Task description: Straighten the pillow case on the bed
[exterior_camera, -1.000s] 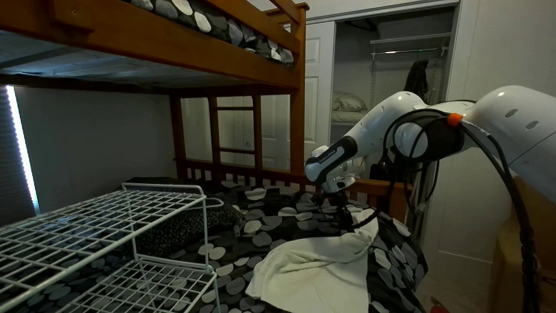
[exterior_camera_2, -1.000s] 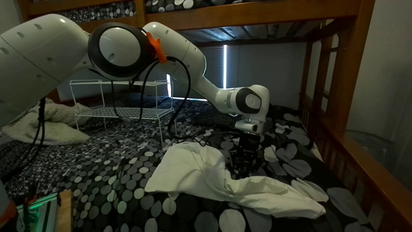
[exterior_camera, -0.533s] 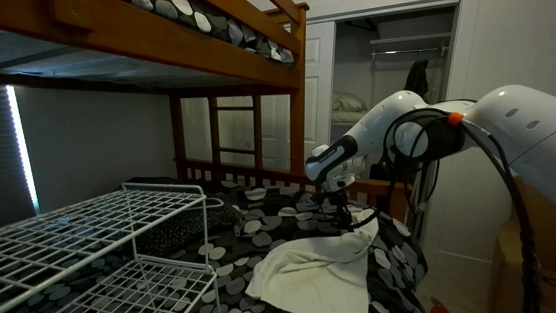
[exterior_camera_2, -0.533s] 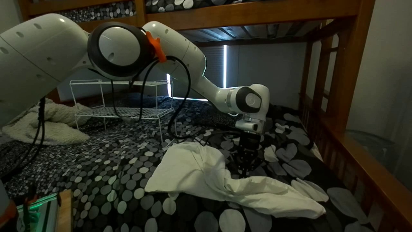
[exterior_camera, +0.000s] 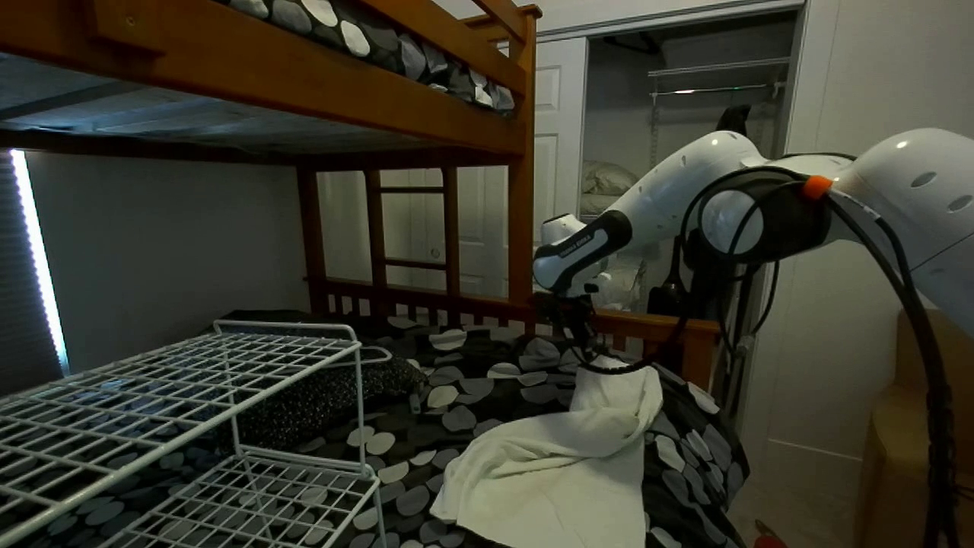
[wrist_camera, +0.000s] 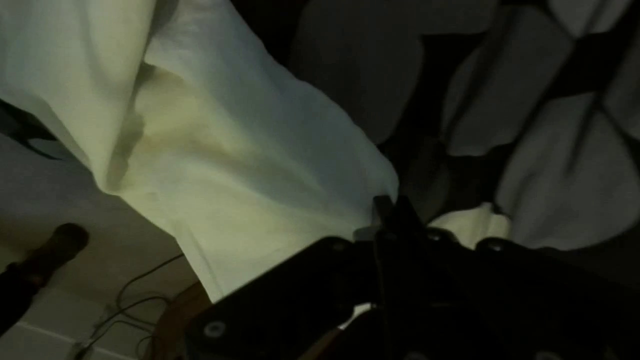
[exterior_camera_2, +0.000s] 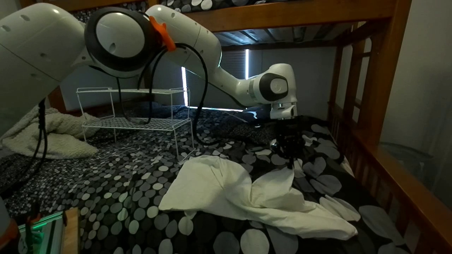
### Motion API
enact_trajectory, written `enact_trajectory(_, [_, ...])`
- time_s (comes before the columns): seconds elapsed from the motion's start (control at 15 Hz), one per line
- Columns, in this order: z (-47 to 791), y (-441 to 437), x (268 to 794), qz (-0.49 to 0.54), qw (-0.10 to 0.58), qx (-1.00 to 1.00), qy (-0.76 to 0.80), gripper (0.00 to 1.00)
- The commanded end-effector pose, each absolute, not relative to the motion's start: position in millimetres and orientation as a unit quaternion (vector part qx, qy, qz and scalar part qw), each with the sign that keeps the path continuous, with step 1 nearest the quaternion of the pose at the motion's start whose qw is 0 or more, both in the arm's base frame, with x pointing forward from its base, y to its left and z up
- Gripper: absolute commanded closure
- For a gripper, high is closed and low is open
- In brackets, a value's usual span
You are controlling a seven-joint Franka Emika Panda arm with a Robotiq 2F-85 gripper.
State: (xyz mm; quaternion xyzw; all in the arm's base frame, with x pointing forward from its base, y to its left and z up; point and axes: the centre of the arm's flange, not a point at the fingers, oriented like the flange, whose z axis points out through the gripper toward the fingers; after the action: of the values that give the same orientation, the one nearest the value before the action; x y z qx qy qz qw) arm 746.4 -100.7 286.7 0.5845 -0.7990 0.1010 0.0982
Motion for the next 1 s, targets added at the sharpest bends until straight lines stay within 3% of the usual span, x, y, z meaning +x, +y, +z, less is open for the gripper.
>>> enact_trajectory(0.0, [319,-99,759,0.139,0.005,0.611,-0.779,1.0])
enact_trajectory(0.27, [343,-89,774,0.177,-0.101,0.638,-0.742,1.0])
enact_trajectory(0.33, [343,-88,779,0.187,-0.059,0.623,-0.757,0.99])
enact_trajectory(0.8, [347,-86,783,0.191,-0.086,0.632,-0.746,1.0])
enact_trajectory(0.93, [345,-71,808,0.21,-0.129,0.632,-0.735,1.0])
